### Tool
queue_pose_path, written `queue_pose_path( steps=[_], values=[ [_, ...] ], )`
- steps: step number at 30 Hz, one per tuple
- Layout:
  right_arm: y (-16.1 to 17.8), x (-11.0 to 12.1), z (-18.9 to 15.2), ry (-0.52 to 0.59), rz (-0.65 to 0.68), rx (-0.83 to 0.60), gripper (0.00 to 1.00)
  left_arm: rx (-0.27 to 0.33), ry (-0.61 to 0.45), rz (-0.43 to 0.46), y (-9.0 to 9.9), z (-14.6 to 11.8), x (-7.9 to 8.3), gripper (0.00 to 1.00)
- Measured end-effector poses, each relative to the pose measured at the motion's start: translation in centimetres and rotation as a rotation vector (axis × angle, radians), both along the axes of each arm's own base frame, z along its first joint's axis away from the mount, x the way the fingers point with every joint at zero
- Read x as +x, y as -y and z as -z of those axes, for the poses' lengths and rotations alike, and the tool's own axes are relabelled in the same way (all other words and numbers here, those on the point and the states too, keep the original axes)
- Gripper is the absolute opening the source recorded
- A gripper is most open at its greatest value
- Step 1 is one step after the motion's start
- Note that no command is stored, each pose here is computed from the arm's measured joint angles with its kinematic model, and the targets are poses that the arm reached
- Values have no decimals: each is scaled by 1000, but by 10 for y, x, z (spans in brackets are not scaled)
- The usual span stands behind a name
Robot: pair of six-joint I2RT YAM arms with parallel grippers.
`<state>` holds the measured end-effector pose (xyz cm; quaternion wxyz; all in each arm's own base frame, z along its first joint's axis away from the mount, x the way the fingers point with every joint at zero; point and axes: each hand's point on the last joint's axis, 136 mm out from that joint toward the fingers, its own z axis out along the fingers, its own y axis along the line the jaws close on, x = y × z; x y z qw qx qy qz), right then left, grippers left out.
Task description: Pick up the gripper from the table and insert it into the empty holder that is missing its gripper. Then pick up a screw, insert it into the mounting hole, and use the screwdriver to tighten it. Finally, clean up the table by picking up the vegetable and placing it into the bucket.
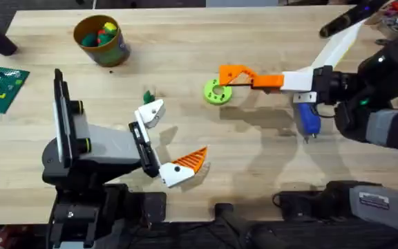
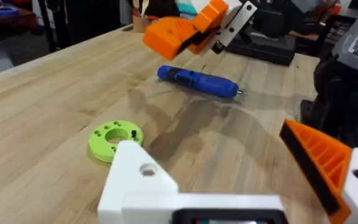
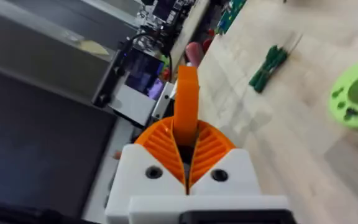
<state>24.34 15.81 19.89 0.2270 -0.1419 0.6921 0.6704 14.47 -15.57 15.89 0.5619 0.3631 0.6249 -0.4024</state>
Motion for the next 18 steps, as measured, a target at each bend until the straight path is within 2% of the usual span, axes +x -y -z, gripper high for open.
queue_pose_path(
  steps=[3,8,14,18],
  values=[
    [-2,0,7,-150,-8,16,16,0,0,0,0,0,0,986],
    [-11,-4,28,-338,-71,24,16,0,0,0,0,0,0,986],
    [-23,-11,46,-419,-141,17,16,0,0,0,0,0,0,986],
    [-26,-13,47,-436,-157,15,16,0,0,0,0,0,0,986]
  ],
)
